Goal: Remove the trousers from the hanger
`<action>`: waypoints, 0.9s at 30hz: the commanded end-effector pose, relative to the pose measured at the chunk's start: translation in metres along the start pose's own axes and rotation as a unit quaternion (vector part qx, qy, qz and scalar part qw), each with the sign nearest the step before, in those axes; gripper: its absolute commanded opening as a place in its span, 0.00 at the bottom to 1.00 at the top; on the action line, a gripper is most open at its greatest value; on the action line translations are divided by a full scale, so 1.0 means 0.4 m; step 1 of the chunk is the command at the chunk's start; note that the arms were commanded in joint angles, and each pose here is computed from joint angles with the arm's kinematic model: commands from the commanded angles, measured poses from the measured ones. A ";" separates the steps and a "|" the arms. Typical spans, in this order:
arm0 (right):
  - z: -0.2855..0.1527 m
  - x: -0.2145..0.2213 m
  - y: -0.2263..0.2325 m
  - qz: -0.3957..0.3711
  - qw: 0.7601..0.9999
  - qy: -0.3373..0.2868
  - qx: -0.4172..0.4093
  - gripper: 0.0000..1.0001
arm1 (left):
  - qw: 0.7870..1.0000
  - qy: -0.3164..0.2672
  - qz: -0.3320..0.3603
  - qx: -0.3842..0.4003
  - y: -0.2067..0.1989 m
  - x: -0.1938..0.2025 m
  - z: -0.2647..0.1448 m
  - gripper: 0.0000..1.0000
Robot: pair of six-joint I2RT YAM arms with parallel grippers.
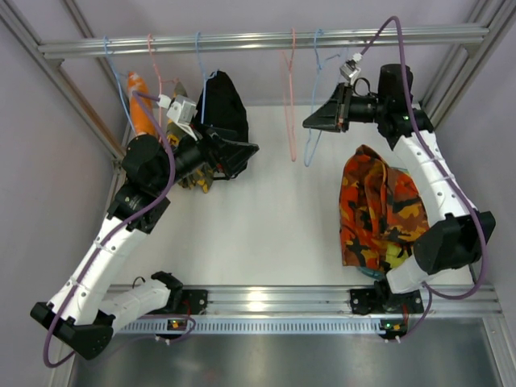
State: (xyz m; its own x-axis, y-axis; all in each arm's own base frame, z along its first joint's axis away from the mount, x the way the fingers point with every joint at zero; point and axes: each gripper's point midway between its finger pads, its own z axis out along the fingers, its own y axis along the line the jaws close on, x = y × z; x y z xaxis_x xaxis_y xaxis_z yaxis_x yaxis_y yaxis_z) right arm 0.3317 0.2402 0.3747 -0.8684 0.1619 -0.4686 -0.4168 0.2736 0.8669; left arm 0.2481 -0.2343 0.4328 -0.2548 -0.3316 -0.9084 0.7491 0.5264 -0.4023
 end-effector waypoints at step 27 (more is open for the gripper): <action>-0.017 -0.099 0.156 -0.071 0.994 -0.010 -0.082 0.00 | 1.000 -0.018 0.013 0.021 -0.018 -0.026 0.006 0.98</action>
State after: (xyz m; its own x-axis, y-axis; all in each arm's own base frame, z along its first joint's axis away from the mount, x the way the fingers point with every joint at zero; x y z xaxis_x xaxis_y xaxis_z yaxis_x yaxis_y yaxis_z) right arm 0.3309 0.2408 0.4242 -0.8562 0.1277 -0.5007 -0.4823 0.1501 0.8631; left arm 0.2476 -0.2351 0.4325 -0.2603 -0.3314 -0.9069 0.7505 0.5215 -0.4060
